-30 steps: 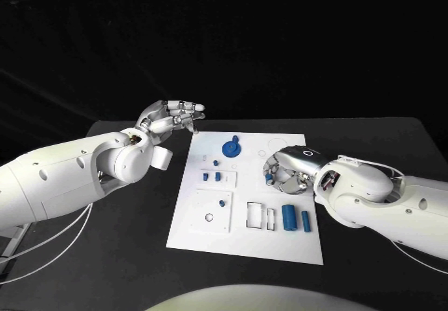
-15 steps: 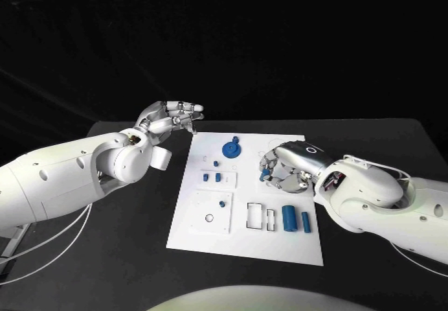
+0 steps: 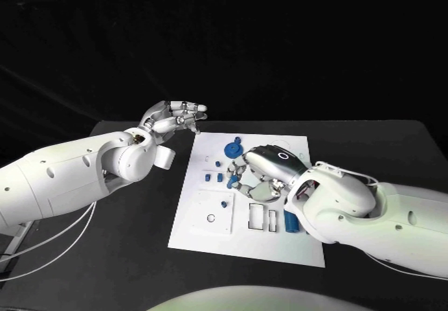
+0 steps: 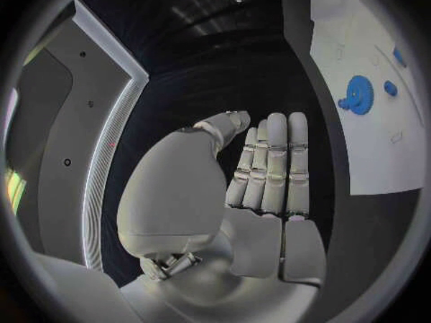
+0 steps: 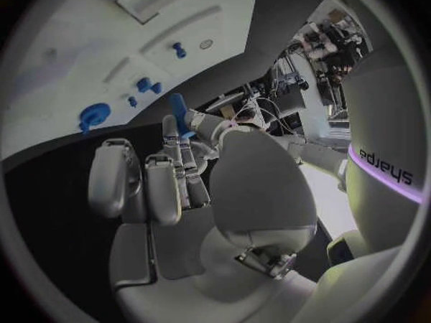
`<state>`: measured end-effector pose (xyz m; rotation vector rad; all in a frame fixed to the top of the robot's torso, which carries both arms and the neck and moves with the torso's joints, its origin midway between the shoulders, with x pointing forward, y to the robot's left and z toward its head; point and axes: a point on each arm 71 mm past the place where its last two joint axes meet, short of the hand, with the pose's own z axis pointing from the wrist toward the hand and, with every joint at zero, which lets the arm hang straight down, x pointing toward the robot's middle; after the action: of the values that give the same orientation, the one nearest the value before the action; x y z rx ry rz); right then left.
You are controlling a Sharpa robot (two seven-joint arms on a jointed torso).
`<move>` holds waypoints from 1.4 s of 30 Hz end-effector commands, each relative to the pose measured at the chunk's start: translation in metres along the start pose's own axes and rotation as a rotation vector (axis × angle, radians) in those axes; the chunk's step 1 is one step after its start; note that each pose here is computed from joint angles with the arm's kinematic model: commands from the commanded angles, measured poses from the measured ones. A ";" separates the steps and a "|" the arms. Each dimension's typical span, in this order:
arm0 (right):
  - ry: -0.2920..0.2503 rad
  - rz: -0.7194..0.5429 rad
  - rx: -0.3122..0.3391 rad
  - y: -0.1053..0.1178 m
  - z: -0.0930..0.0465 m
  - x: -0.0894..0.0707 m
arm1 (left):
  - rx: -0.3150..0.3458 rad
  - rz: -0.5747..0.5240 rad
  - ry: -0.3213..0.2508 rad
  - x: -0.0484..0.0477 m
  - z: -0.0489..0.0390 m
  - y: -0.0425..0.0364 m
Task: Assemble the parts on the task board
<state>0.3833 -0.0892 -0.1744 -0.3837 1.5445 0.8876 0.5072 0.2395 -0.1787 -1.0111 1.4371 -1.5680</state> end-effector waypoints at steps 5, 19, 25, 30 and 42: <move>0.047 0.093 -0.075 0.024 0.012 0.031 | 0.007 -0.008 0.027 0.0050 0.0023 -0.0005; 0.155 0.123 -0.082 0.029 0.021 0.077 | 0.006 -0.011 0.033 0.0071 0.0039 0.0001; 0.182 0.087 -0.071 0.025 0.022 0.084 | 0.005 -0.011 0.033 0.0070 0.0039 0.0002; 0.198 0.067 -0.064 0.023 0.022 0.086 | 0.005 -0.011 0.034 0.0069 0.0039 0.0002; 0.205 0.027 -0.050 0.019 0.021 0.087 | 0.003 -0.010 0.032 0.0059 0.0037 0.0004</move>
<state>0.3683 -0.0388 -0.2458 -0.4634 1.7032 0.9765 0.5087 0.2348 -0.1797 -1.0087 1.4469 -1.5791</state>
